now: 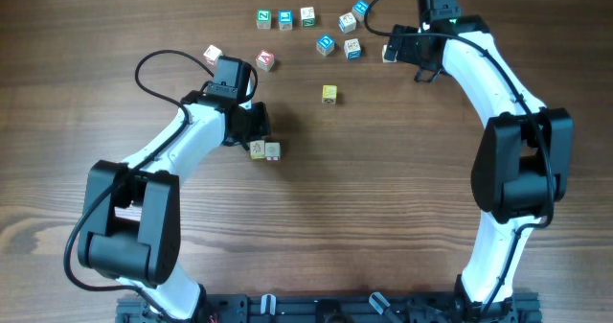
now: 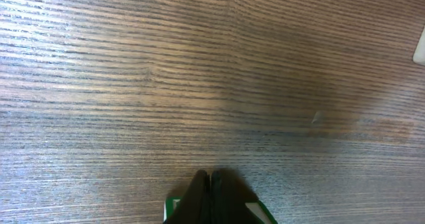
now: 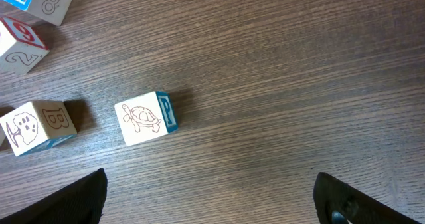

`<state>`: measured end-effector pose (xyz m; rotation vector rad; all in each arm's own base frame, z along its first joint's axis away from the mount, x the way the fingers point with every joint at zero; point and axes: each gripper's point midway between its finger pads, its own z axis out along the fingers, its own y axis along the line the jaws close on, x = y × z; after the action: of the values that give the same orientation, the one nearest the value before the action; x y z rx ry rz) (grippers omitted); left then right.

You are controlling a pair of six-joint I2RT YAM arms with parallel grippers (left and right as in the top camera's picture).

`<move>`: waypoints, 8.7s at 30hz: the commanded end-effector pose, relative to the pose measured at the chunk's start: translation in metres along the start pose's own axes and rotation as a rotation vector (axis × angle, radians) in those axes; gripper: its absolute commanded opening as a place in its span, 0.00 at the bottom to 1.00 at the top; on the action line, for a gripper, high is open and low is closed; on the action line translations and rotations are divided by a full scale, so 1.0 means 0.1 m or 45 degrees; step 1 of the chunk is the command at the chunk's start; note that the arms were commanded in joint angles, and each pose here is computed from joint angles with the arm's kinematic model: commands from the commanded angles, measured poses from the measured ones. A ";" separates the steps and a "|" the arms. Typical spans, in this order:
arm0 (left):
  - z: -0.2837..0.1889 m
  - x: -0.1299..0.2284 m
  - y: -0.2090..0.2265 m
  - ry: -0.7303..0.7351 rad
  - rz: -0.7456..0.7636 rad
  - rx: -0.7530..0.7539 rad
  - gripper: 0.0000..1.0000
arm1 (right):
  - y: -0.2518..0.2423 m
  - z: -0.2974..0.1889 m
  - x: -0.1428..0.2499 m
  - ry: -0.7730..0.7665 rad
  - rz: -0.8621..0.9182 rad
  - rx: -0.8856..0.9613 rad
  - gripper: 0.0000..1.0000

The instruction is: Form a horizontal line

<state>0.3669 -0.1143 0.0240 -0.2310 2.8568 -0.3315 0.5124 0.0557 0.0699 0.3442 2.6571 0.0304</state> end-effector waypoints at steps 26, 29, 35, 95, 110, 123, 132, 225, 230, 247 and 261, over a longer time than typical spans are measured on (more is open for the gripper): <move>0.03 0.21 -0.03 0.117 -0.008 0.028 0.04 | -0.03 0.10 0.03 0.016 -0.014 0.024 1.00; 0.03 0.22 -0.02 0.123 -0.010 0.025 0.04 | -0.03 0.10 0.03 0.016 -0.014 0.024 1.00; 0.04 0.11 -0.02 0.059 -0.001 0.016 0.04 | -0.03 0.10 0.03 0.016 -0.013 0.024 0.99; -0.01 0.33 0.32 0.148 -0.142 -0.203 0.04 | -0.03 0.10 0.03 0.016 -0.013 0.024 1.00; -0.06 0.21 0.58 0.053 -0.127 -0.390 0.04 | -0.03 0.10 0.03 0.016 -0.014 0.024 1.00; -0.35 0.11 1.83 0.047 -0.647 -0.540 1.00 | -0.03 0.10 0.03 0.016 -0.014 0.024 1.00; -0.38 0.11 1.94 0.042 -0.692 -0.545 1.00 | -0.03 0.10 0.03 0.016 -0.014 0.024 1.00; -0.38 0.11 1.94 0.042 -0.693 -0.544 1.00 | -0.03 0.10 0.03 0.015 -0.014 0.024 1.00; -0.38 0.11 1.94 0.042 -0.693 -0.544 1.00 | -0.03 0.10 0.03 0.016 -0.014 0.024 1.00; -0.38 0.11 1.94 0.042 -0.693 -0.544 1.00 | 0.88 -0.13 0.13 0.204 0.254 -0.621 0.35; -0.38 0.11 1.94 0.042 -0.693 -0.544 1.00 | 1.28 -0.89 0.18 0.123 -0.210 -0.297 0.76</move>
<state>0.3230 0.0773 0.0130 -1.0662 2.8141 0.1950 0.4890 0.1865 0.1550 0.0919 2.7350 0.4553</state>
